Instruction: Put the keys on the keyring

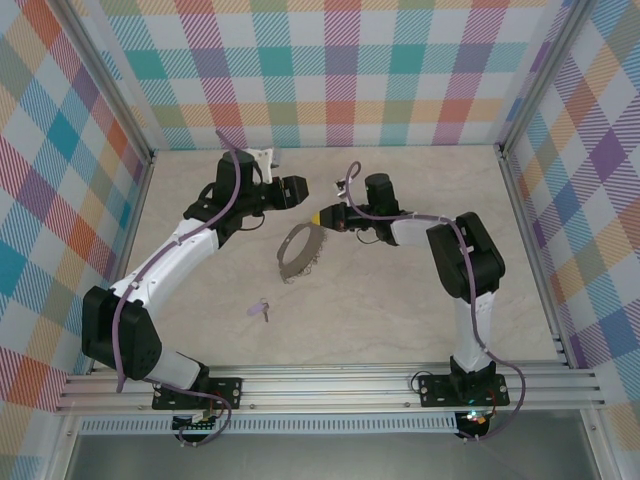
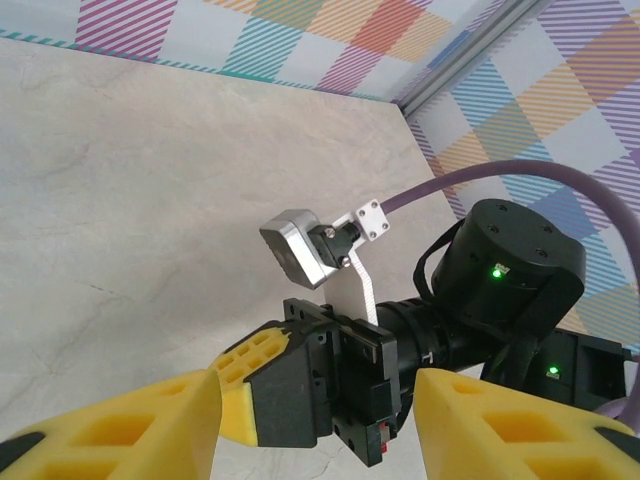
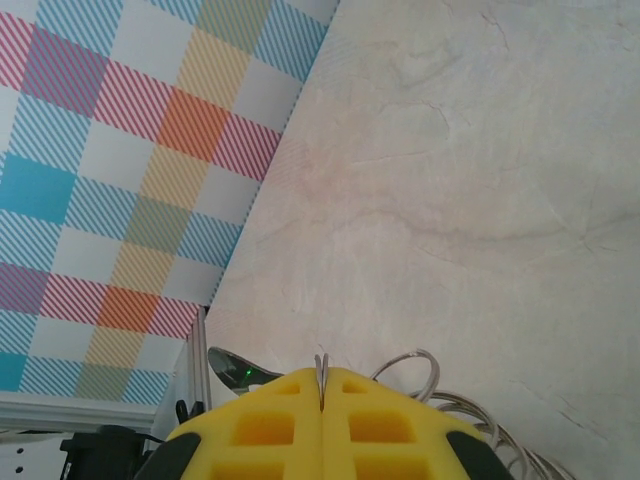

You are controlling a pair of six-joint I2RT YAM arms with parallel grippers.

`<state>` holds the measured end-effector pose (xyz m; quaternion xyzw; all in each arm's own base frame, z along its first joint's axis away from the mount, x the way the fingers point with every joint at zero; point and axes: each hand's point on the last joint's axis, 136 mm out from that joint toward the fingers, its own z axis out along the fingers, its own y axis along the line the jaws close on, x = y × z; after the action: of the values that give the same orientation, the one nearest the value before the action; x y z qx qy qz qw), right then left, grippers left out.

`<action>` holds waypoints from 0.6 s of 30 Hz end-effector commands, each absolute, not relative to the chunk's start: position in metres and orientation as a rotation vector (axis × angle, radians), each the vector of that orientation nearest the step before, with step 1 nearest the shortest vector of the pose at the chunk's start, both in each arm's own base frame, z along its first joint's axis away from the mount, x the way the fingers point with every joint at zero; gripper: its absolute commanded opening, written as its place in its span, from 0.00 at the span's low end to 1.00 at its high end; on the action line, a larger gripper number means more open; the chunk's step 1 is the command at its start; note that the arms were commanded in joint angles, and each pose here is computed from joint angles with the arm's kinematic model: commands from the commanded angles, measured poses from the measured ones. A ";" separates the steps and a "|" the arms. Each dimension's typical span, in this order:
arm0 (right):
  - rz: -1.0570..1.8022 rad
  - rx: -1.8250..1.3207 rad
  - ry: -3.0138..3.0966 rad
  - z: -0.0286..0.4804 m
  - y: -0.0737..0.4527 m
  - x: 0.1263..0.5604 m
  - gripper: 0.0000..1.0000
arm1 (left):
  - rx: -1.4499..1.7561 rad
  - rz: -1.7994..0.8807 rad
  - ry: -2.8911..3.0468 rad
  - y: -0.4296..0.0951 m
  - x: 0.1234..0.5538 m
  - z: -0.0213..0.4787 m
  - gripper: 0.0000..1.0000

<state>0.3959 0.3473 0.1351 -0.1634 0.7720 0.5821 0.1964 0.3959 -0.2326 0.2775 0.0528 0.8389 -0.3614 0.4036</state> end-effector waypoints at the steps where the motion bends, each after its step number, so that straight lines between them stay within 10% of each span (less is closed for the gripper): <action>1: 1.619 -0.560 2.024 0.185 0.349 0.405 0.00 | 0.126 -0.910 2.059 -0.228 0.401 0.296 0.54; 18: 1.466 -0.445 1.989 0.198 0.336 0.494 0.00 | 0.126 -0.896 2.042 -0.224 0.397 0.309 0.57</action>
<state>0.4825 0.3406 0.2194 -0.1803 0.7414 0.5662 0.3118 0.3967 -0.2312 0.2782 0.0502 0.8396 -0.3576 0.4058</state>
